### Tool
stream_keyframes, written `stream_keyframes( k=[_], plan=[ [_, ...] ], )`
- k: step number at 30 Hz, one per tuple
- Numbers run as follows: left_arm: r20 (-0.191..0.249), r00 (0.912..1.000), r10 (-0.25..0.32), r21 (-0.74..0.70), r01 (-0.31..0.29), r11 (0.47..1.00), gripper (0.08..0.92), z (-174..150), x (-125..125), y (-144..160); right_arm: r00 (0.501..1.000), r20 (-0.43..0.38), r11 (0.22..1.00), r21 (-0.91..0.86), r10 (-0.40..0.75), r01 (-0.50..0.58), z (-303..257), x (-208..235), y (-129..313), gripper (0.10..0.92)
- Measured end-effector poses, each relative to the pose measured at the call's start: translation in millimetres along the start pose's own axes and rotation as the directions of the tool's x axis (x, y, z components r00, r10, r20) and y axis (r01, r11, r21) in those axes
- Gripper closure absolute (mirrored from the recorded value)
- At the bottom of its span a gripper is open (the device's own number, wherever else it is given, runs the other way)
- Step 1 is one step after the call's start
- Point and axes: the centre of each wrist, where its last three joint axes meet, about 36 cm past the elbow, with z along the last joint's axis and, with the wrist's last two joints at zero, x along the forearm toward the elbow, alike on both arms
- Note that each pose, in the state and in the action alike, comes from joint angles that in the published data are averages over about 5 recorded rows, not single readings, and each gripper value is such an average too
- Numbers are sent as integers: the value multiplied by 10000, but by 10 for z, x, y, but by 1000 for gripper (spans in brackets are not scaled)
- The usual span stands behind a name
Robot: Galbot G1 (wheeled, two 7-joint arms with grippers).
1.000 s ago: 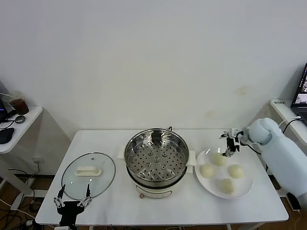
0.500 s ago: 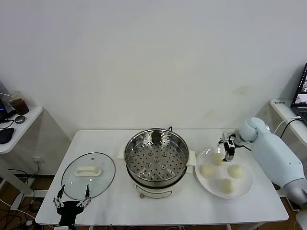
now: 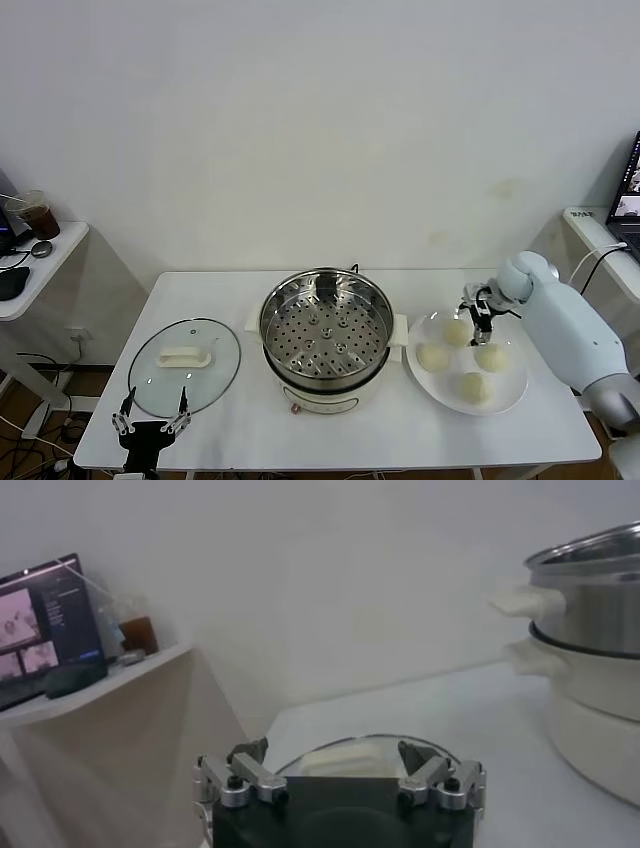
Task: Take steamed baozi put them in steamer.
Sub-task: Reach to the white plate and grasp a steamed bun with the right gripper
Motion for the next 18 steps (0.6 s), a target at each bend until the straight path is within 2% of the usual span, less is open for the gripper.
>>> stream_keyframes(
  k=[13,18],
  plan=[
    [-22,10000,19,-20,-19,10000,177,8,2,-8,10000,49,9999,-111,35,-35,-58,-137,-5,200],
    [-19,10000,20,-22,-20,10000,177,7,0,-7,10000,41,9999,-165,36,-35,-42,-161,4,228]
  ],
)
